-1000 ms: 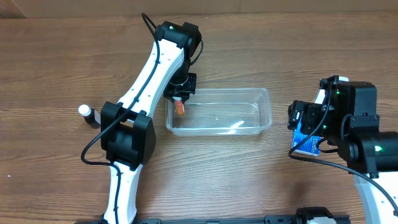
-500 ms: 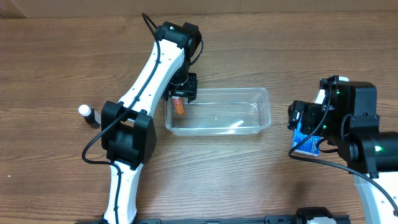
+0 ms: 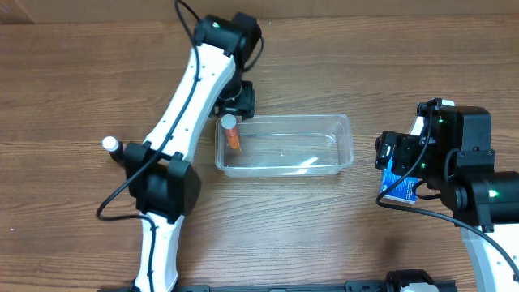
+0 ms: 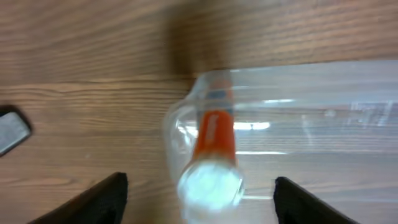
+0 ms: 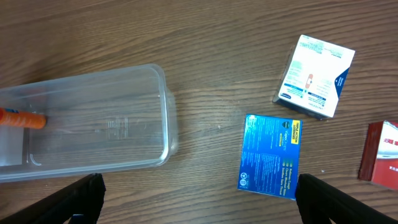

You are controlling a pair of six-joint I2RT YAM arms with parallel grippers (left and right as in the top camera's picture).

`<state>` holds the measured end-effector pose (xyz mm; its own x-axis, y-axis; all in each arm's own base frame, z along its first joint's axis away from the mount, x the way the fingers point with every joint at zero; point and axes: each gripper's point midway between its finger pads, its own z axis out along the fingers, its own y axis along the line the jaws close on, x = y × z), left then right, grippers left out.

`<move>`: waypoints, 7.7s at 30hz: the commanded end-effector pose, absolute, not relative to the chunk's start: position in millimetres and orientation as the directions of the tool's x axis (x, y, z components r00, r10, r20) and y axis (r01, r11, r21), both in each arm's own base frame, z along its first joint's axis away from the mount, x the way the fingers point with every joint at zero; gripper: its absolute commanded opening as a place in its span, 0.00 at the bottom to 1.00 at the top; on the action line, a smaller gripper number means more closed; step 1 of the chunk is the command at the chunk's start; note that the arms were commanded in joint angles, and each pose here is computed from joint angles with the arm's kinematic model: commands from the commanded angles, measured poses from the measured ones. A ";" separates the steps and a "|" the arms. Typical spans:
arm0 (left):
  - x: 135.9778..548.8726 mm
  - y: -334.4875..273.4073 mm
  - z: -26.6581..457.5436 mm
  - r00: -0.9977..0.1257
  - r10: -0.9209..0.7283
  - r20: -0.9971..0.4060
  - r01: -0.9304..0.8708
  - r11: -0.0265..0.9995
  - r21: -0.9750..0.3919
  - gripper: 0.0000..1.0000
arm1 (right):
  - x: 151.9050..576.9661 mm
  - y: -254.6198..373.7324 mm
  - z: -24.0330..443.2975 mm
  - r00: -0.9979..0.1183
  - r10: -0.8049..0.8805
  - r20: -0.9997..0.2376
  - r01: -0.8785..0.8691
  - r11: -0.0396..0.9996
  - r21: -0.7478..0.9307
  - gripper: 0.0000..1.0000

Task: Pack container
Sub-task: 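Carry the tube into the clear container and release it upright, then move the left gripper to the dark bottle and grasp it, then lower the dark bottle into the container beside the tube and release, then lift the left gripper away from the container to the side, then reach the right gripper to the red-and-white box and grasp it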

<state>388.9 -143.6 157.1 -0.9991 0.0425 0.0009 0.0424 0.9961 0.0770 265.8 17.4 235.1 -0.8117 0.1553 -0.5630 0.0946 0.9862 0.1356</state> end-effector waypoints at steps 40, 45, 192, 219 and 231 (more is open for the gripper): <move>347.4 110.0 84.2 -0.930 -0.365 -0.026 -0.365 0.931 -0.027 0.91 | 269.9 15.5 247.8 -0.787 0.162 -0.596 0.100 0.986 0.137 1.00; 347.4 114.5 83.9 -0.934 -0.355 -0.032 -0.355 0.935 -0.003 0.79 | 269.9 15.5 247.8 -0.787 0.162 -0.596 0.100 0.986 0.137 1.00; 295.1 -0.2 303.8 -0.874 -0.163 -0.457 -0.110 0.984 -0.142 1.00 | 275.1 -27.9 95.7 -0.913 0.406 -0.027 0.405 0.914 0.039 1.00; 306.5 0.5 273.9 -0.908 -0.165 -0.384 -0.121 0.983 -0.137 1.00 | 276.0 -53.3 36.8 -0.913 0.404 -0.056 0.400 0.914 0.059 1.00; 306.5 0.5 273.9 -0.909 -0.164 -0.384 -0.120 0.983 -0.137 1.00 | 273.0 -201.0 185.0 -0.536 0.764 -0.360 0.782 0.610 0.128 1.00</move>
<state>306.7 -0.1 273.4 -0.9089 -0.1704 -0.3805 -0.1301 0.9830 -0.1295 288.8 -168.3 171.0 -0.6443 0.6934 -0.3226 0.6996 0.7048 0.1177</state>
